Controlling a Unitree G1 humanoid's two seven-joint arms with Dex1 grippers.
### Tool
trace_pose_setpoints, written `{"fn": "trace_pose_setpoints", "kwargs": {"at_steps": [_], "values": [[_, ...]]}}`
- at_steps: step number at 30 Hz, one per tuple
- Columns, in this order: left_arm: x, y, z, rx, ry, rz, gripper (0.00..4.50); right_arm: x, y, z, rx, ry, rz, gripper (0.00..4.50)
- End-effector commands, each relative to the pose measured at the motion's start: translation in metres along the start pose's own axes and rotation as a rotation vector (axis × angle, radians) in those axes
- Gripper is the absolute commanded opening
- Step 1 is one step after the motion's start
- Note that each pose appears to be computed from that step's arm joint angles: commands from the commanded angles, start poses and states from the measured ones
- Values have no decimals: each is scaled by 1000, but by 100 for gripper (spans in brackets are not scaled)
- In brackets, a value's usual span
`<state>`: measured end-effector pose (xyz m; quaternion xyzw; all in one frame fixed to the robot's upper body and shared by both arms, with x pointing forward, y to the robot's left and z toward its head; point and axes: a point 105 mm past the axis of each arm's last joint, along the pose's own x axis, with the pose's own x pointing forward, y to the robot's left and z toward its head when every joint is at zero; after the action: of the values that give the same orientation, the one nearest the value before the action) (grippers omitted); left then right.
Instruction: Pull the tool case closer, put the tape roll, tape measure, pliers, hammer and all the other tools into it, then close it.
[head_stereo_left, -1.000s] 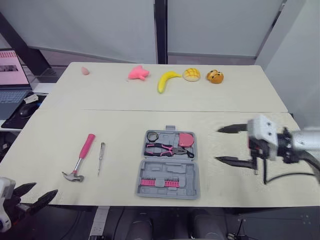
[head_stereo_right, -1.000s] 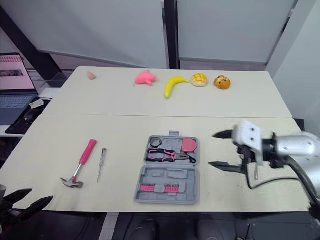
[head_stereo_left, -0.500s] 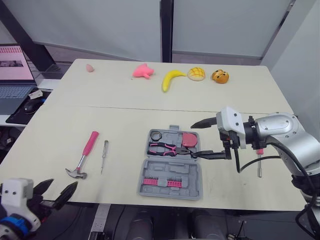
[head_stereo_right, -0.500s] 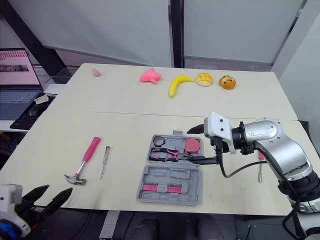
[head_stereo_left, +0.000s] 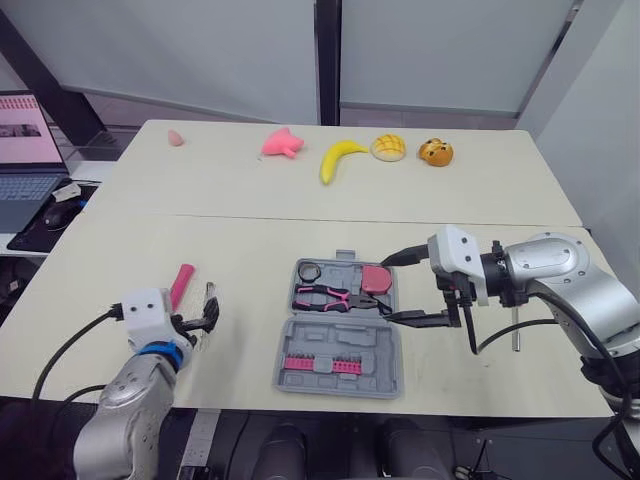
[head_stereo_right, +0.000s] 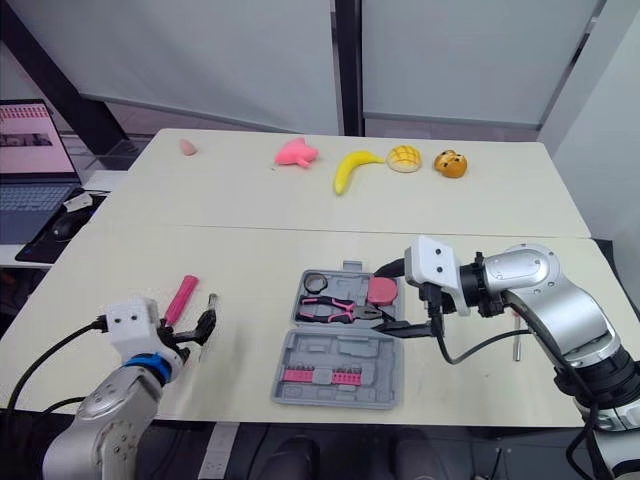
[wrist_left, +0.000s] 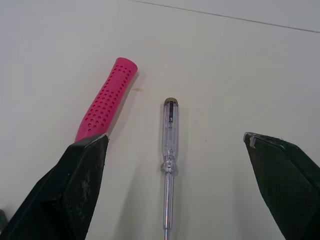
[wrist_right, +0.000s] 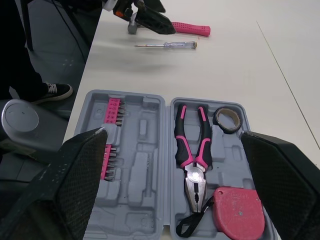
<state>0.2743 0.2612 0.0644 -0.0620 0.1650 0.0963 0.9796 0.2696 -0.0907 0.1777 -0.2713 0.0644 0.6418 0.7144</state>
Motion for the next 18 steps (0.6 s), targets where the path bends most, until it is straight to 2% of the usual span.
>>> {"fn": "trace_pose_setpoints", "kwargs": {"at_steps": [1,9,18], "values": [[10,0,-7,12,42,29,450,0,0,10,-42,-7,1,449],[37,2,-17,77,98,26,450,0,2,10,-36,1,3,449],[49,-8,-32,88,160,-20,182,-3,3,9,-35,17,0,450]]}}
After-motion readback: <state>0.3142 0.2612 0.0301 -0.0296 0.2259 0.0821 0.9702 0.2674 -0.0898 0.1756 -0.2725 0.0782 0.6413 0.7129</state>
